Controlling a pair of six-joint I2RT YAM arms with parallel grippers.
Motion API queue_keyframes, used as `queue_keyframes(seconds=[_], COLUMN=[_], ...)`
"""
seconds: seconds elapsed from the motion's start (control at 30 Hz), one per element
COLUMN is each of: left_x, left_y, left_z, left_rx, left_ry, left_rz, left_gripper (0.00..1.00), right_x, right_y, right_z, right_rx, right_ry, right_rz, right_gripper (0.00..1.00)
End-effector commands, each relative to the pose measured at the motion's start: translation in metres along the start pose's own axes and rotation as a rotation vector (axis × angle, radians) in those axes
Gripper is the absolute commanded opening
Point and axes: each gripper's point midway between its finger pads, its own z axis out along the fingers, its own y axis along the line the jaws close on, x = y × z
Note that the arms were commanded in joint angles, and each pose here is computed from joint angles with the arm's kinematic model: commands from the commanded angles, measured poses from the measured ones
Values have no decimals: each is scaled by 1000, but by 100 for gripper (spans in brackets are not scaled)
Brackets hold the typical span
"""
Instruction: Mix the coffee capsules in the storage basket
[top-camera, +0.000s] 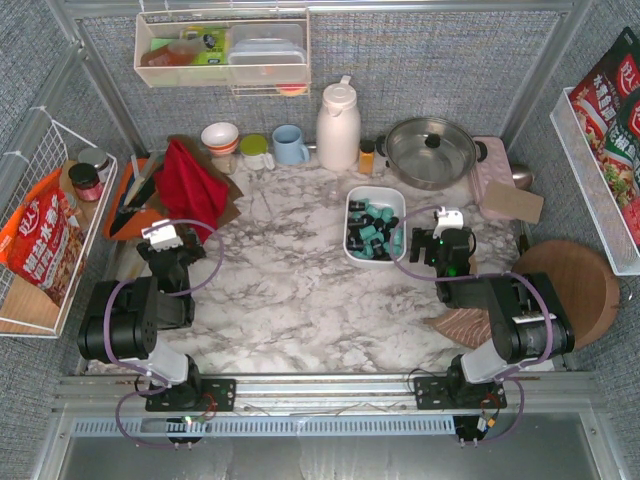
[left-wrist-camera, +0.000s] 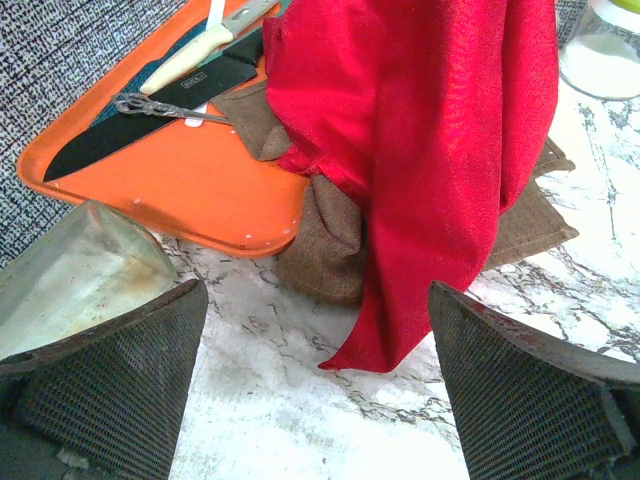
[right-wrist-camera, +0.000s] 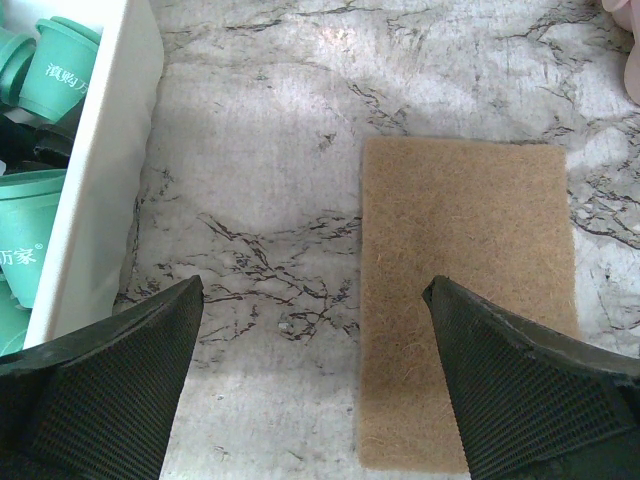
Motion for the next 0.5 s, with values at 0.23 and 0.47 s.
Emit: queue_keyframes(seconds=[0.23, 0.47], left_x=[-4, -4], left_y=[0, 0], left_z=[1, 1], left_rx=[2, 2], left_ry=[-17, -17], left_rz=[-8, -8], left_gripper=[99, 99], right_x=[-5, -4], right_y=[2, 2], right_z=[1, 3], right_rx=[-9, -31], right_ry=[-14, -3], right_rz=[6, 23], right_gripper=[99, 99])
